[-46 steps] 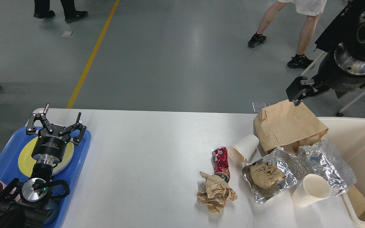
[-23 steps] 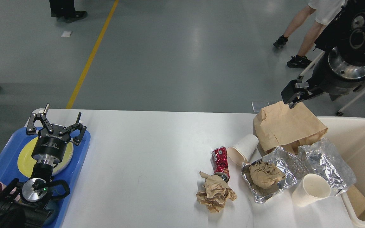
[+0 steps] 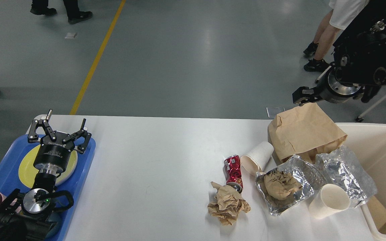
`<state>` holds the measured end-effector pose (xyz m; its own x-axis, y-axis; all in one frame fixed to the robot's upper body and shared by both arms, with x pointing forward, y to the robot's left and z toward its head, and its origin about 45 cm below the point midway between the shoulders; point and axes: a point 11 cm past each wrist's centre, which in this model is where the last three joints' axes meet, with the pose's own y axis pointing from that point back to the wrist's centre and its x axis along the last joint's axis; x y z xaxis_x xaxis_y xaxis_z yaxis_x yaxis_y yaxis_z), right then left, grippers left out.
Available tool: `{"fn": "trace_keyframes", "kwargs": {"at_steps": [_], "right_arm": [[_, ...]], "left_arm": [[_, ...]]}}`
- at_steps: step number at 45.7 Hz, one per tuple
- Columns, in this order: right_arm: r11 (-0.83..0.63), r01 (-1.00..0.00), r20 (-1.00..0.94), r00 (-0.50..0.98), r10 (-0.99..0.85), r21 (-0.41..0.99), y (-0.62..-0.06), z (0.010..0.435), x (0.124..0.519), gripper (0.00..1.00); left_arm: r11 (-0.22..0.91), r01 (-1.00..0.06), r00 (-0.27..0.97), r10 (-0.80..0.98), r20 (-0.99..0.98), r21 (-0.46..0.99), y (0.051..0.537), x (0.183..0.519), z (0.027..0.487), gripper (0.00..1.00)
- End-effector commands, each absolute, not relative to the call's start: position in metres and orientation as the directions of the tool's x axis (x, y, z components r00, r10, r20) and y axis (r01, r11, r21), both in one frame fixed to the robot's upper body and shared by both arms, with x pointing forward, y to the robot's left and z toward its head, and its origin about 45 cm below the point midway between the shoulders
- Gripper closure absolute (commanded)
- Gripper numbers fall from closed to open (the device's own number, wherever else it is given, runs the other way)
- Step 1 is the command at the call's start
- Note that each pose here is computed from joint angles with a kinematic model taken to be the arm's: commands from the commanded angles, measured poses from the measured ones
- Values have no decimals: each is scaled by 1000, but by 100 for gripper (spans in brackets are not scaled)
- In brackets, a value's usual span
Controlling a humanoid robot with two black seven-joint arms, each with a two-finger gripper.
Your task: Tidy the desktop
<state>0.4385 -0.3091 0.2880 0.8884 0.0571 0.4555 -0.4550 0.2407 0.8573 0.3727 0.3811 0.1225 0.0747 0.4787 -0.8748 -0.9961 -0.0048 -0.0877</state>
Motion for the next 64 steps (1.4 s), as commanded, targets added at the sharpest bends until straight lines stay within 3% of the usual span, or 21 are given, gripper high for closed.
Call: {"fn": "trace_keyframes", "kwargs": {"at_steps": [1, 10, 25, 38, 64], "right_arm": [[254, -472, 445, 881, 160, 844, -301, 239, 451, 0], [243, -543, 523, 840, 145, 804, -303, 181, 464, 0], [230, -636, 627, 770, 121, 736, -291, 92, 443, 0], [206, -676, 667, 735, 124, 707, -283, 71, 430, 0], [256, -651, 646, 755, 115, 715, -309, 47, 408, 0]], "left_arm": [[-4, -996, 75, 479, -875, -87, 381, 373, 122, 3], [-4, -996, 76, 478, -875, -89, 381, 373, 123, 3], [-4, -996, 76, 478, -875, -89, 381, 373, 123, 3], [-4, -996, 76, 478, -875, -89, 381, 373, 123, 3], [-5, -996, 75, 479, -875, -88, 381, 373, 123, 3]]}}
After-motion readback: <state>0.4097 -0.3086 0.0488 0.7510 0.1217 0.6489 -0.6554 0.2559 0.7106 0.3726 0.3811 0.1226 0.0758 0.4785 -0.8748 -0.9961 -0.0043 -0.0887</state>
